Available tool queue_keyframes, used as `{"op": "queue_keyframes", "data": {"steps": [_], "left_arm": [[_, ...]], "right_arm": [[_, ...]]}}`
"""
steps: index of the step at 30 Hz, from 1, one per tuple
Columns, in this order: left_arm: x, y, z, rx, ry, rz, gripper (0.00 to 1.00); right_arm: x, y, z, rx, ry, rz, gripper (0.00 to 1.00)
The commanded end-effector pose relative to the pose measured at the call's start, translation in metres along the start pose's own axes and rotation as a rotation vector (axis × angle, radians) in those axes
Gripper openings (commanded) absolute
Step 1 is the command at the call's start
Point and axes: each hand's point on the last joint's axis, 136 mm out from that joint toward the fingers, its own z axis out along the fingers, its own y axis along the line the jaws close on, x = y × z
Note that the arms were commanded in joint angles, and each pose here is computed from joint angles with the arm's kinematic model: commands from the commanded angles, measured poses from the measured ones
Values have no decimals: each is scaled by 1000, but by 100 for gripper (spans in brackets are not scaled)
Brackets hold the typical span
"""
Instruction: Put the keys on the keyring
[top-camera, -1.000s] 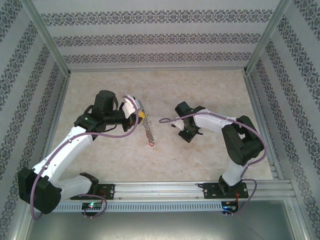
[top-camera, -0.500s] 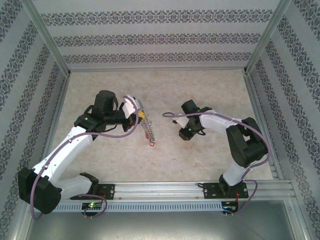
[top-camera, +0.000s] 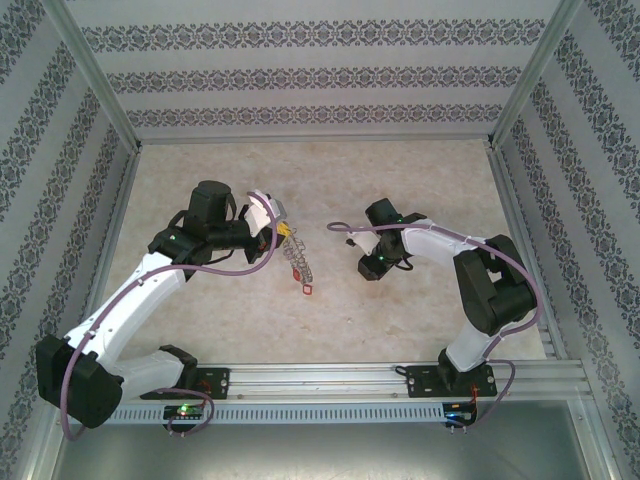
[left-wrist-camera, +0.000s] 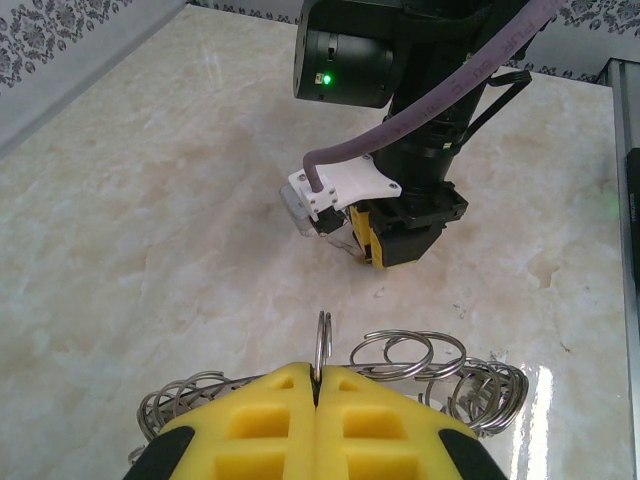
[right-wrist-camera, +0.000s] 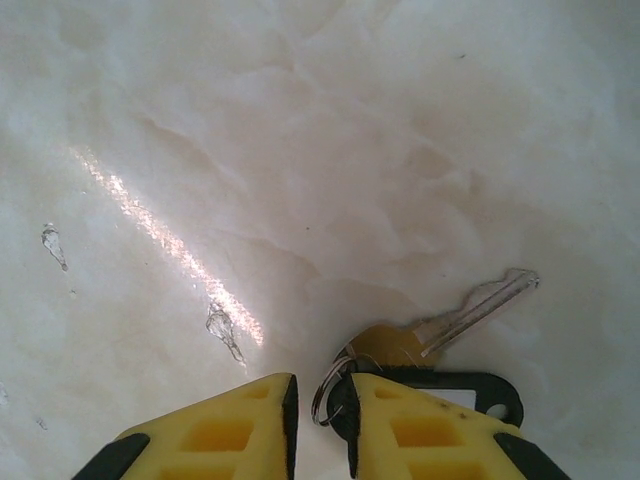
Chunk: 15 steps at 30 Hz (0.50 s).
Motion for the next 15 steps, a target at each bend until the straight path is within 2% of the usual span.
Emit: {"op": "queue_keyframes", "data": {"steps": [1,9,15], "left_arm": [[-14,-2,-3,6,-53,31,0],[-13,-2,-2,9,-51,27,0],[-14,-2,-2,8,-52,25,0]], "right_arm": [[11,-4,2,37,47,-3,22],[12,-10,4,84,59,-11,20],[11,1,6,10,53,0,20]]}}
